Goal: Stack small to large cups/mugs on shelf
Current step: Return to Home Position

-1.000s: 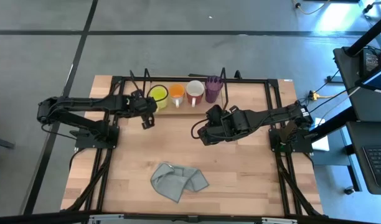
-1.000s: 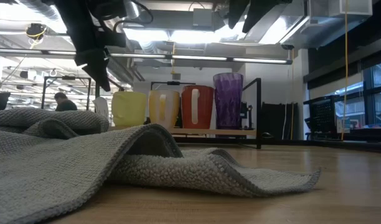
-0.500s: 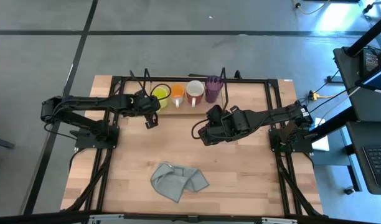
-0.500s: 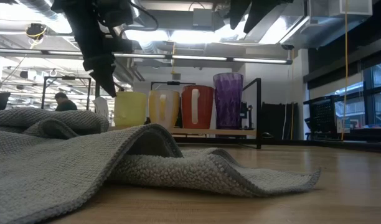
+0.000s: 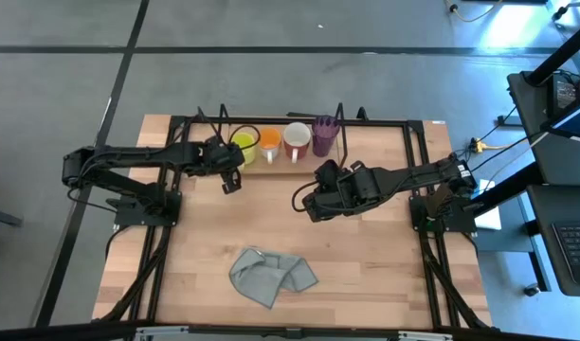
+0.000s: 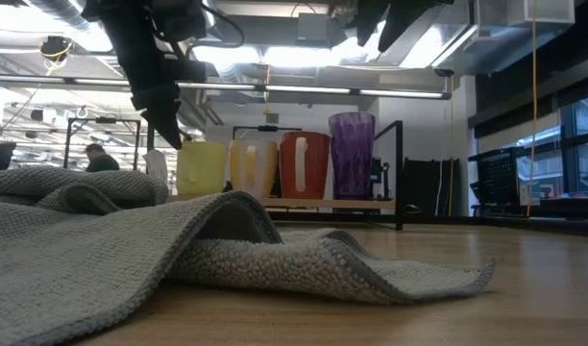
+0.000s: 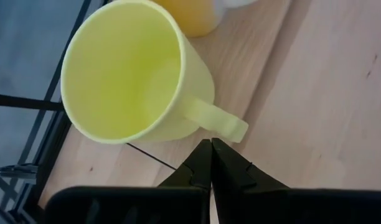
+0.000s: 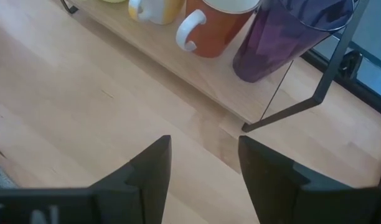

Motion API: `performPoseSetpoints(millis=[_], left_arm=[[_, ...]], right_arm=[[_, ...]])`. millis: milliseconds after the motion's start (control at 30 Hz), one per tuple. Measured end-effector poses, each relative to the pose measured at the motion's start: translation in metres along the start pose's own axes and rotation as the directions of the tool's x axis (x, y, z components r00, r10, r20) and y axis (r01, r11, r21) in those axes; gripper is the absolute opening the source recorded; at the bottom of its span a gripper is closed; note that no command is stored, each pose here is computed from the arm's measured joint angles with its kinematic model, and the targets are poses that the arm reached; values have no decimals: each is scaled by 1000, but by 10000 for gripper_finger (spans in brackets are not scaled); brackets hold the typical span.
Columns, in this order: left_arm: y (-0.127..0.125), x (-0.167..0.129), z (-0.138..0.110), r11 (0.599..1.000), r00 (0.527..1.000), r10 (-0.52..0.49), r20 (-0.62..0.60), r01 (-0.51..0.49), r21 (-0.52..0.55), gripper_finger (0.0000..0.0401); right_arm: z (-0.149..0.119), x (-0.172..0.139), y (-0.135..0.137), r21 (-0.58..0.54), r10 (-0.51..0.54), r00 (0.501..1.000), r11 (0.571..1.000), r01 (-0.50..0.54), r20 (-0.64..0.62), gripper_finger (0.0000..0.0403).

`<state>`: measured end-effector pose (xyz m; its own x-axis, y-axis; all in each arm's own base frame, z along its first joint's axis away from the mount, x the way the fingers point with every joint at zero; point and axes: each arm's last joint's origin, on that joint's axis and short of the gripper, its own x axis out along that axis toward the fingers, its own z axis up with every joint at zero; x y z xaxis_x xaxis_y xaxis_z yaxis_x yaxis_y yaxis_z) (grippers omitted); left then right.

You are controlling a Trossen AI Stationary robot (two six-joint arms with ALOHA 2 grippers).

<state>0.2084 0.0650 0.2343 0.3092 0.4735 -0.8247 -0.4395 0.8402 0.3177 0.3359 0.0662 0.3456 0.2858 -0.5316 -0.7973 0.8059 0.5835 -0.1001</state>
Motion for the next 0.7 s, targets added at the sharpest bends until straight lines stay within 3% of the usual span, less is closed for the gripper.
performPoseSetpoints(millis=[400,700], left_arm=[[1,0,-1,1000,1000,2,-4,-2,-28,1],[-16,-31,1,987,990,-81,112,95,-127,6]], right_arm=[[-1,0,-1,-7,2,1000,1000,-2,-27,188],[-2,-1,0,-7,25,998,1000,-26,-60,188]])
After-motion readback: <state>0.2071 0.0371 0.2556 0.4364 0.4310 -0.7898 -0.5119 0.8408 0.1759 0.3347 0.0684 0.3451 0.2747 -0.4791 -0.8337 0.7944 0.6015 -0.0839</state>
